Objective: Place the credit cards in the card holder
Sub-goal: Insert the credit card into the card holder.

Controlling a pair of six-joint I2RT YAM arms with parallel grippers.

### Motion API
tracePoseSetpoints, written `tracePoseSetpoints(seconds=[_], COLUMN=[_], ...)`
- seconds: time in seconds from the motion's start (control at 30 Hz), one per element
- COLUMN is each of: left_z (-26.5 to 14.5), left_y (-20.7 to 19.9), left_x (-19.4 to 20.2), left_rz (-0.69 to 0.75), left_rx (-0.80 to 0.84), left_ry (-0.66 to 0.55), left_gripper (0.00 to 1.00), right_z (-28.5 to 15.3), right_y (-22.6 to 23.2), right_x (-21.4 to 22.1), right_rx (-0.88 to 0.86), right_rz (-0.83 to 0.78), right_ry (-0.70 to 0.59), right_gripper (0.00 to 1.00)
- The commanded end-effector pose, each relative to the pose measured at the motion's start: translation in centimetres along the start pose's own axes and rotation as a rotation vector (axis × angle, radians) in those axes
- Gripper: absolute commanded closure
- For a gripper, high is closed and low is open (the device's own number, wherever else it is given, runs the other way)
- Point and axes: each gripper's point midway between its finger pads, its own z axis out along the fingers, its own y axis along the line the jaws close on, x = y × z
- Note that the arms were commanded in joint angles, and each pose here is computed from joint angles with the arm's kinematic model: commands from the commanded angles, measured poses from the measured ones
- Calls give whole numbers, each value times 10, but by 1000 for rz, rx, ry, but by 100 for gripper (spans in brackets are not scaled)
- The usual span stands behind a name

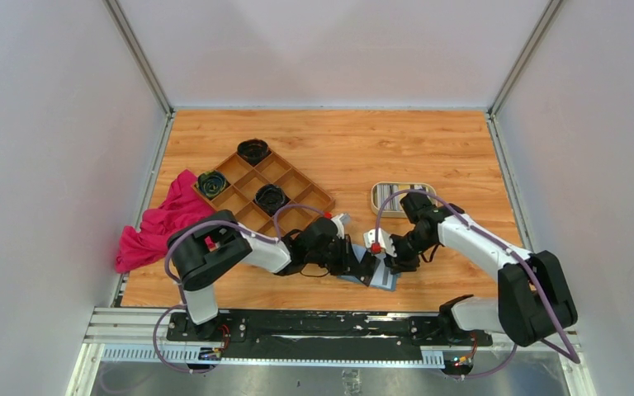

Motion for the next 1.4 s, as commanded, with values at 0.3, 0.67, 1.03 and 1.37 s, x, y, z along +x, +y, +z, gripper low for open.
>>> tracePoseSetpoints(seconds=[0.3, 0.67, 1.03, 1.37], left_z=[11, 17, 25, 29], left_y=[16, 18, 19, 20], left_x=[-11, -9, -2, 7], left_rz=[-3, -5, -14, -18], left_rx=[-69, -85, -100, -108], left_ry=[-33, -42, -38, -22], left_gripper=[100, 100, 100, 100], right_z=[17, 22, 23, 19], right_y=[11, 16, 18, 13], right_x=[18, 22, 21, 9], right_rx=[-66, -98, -108, -80], right_rz=[18, 15, 15, 41], right_ry=[112, 143, 138, 103], right_gripper=[68, 73, 75, 73])
